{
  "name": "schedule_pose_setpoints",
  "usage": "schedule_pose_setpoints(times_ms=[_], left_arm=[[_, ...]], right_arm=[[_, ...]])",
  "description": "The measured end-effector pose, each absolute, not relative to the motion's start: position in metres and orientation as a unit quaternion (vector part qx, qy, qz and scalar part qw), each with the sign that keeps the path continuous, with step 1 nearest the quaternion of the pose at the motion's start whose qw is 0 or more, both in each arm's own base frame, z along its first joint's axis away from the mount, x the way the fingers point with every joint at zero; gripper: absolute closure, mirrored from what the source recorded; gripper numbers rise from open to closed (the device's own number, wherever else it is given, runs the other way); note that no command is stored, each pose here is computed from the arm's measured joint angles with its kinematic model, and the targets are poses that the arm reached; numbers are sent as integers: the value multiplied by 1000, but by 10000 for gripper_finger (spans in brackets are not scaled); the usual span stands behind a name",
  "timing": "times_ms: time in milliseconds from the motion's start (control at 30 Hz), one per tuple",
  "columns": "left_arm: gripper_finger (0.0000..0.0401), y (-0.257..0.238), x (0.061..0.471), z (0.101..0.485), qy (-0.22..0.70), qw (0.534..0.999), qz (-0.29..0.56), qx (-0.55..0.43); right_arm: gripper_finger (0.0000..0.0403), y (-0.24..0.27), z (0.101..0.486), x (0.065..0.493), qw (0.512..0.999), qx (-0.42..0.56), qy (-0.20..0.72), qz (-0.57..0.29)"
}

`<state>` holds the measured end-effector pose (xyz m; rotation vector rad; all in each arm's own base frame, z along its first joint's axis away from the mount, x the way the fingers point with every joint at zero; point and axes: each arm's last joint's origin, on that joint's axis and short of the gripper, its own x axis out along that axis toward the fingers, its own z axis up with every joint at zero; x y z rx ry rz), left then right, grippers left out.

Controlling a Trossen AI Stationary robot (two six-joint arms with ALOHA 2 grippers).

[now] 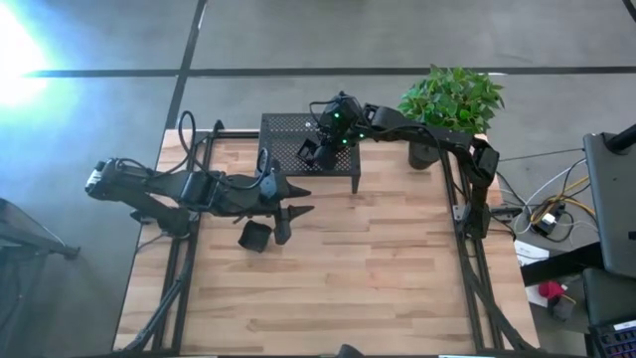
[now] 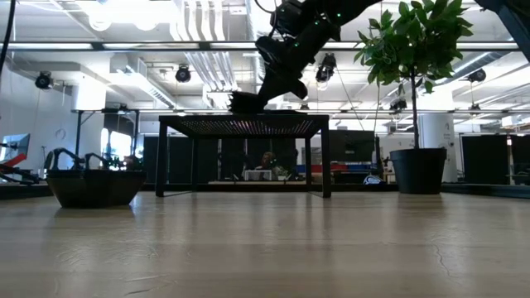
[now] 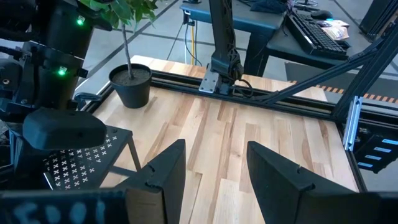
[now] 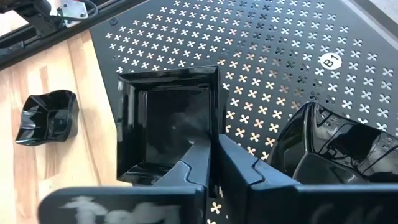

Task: Pick & Place Mini shaped plates
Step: Put the stacked black square plates on the shelf, then put the stacked black distorted squared plates on the shelf

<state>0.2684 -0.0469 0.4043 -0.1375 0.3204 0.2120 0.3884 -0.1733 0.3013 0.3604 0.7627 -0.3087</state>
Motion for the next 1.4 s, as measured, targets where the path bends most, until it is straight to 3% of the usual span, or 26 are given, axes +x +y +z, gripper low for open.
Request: schedule_pose_setpoints(times_ms=[533,1067,1400], left_arm=[[238,-47,268,404,159,979,106,-70],[238,-47,268,405,158,979,105,-76],[238,-45,260,408,159,979,104,-72]], right_arm=[[313,-175,304,391,909,168,351,-149],[323,-175,305,391,914,152,348,-143],[329,-161,331,381,929,119,328,-127]])
